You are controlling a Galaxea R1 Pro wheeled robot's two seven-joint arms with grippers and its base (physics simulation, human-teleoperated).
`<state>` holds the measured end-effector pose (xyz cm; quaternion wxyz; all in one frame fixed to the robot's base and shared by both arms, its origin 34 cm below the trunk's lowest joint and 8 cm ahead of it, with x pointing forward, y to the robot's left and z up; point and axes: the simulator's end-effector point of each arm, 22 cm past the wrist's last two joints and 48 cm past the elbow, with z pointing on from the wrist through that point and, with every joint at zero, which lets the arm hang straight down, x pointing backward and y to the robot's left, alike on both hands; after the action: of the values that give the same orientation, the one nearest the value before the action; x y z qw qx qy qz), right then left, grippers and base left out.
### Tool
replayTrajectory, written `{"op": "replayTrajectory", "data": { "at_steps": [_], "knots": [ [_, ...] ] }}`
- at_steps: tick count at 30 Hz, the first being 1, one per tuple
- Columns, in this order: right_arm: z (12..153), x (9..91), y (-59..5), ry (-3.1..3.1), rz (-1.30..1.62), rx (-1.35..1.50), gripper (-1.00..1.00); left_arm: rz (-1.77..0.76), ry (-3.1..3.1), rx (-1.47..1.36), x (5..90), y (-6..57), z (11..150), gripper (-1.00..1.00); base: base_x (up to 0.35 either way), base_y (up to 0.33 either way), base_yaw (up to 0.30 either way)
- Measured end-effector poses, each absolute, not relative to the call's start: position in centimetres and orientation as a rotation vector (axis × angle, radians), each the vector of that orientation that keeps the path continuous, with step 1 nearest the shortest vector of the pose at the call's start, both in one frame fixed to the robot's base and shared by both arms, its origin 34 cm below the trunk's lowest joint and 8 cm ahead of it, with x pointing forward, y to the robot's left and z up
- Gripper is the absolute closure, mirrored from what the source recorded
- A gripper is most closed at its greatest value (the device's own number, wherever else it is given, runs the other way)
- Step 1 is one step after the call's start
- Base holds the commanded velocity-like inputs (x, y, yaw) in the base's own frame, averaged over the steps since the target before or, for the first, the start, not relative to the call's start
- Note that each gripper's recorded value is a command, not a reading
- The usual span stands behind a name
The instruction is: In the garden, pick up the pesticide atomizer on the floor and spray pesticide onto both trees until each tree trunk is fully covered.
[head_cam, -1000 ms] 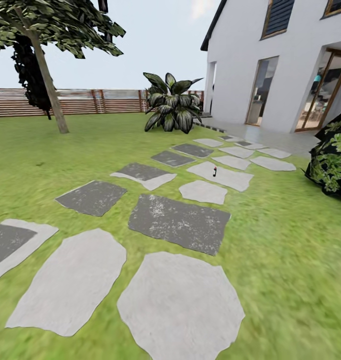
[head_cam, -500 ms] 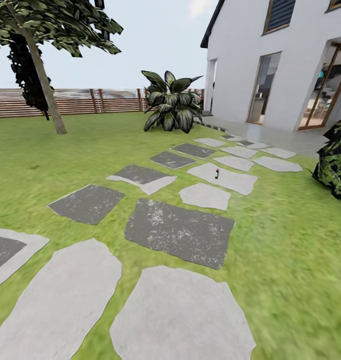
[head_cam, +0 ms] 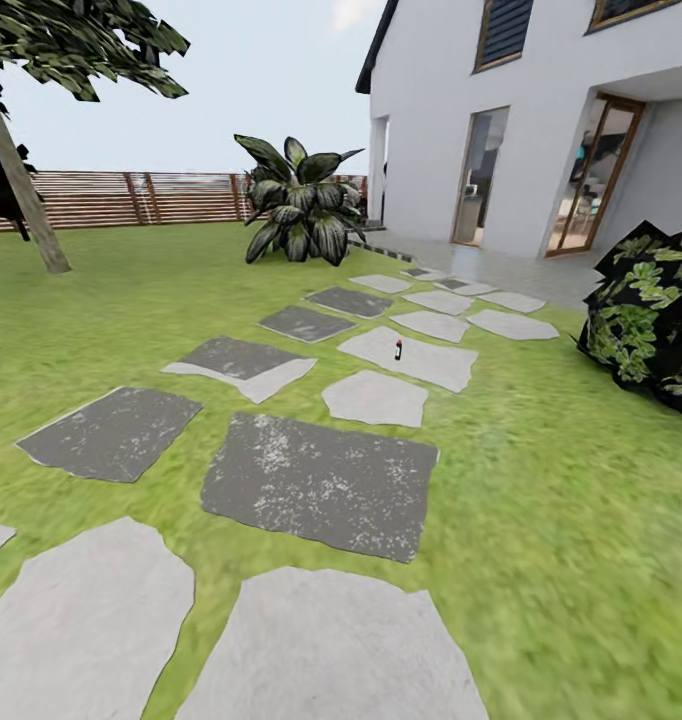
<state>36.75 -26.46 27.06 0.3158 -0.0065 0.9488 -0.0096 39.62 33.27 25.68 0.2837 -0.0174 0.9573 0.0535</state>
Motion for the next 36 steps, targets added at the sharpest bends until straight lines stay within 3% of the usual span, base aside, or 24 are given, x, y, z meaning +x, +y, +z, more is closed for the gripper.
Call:
{"op": "replayTrajectory", "data": {
  "at_steps": [10,36],
  "knots": [
    [27.06,36.75,-26.47,2.499,-0.025,-0.017,-1.0,0.143,2.562,-0.049,39.62,33.29,25.68,-1.0,0.325,-0.115,-0.227],
    [27.03,36.71,-26.43,2.5,-0.025,-0.019,-1.0,0.143,2.562,-0.05,39.6,33.3,25.68,-1.0,0.326,-0.116,-0.006]
  ]
}}
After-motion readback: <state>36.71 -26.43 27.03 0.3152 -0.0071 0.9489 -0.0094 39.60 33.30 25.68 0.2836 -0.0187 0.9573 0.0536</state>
